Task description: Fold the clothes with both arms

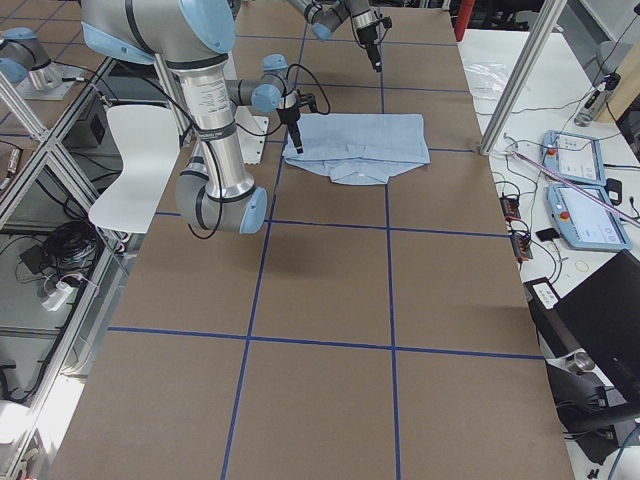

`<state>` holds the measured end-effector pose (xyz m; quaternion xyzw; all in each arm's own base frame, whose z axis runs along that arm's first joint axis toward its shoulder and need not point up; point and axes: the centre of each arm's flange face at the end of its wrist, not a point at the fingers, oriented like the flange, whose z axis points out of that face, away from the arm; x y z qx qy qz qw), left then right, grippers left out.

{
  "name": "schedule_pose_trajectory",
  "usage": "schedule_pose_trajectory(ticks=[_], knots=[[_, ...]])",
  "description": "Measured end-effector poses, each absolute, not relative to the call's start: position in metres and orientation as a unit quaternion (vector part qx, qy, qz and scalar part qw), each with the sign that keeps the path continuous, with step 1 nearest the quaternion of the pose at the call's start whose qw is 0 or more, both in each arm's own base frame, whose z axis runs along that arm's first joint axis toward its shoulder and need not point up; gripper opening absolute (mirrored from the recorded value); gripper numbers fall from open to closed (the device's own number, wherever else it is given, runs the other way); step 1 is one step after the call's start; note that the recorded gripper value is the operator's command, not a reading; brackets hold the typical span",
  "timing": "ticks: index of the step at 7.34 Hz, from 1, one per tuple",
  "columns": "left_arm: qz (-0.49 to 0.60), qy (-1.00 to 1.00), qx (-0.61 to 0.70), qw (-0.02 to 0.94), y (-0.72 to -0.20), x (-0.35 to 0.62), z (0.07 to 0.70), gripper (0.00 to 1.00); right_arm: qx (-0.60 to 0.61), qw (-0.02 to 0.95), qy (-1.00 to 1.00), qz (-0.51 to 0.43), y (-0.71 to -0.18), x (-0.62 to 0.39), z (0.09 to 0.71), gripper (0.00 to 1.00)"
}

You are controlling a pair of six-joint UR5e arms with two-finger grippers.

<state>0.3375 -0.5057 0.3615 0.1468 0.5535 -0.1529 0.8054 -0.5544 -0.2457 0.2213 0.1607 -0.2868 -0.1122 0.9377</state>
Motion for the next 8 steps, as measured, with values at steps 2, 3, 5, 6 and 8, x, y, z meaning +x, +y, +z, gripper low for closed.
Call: schedule_pose_trajectory(ticks=[2,3,5,6,8], knots=[[-0.153,0.549,0.145,0.809,-0.504,0.336,0.368,1.0,0.176,0.941,-0.245,-0.156,-0.249,-0.574,0.218,1.0],[-0.153,0.549,0.144,0.809,-0.503,0.336,0.369,1.0,0.18,0.939,-0.235,-0.173,-0.251,-0.585,0.215,1.0],[-0.154,0.547,0.144,0.81,-0.503,0.336,0.371,1.0,0.181,0.939,-0.22,-0.193,-0.255,-0.609,0.21,1.0],[-0.154,0.547,0.143,0.81,-0.503,0.336,0.372,1.0,0.18,0.939,-0.214,-0.198,-0.257,-0.615,0.212,1.0],[-0.154,0.547,0.142,0.811,-0.503,0.337,0.373,1.0,0.178,0.94,-0.202,-0.208,-0.259,-0.622,0.219,1.0]])
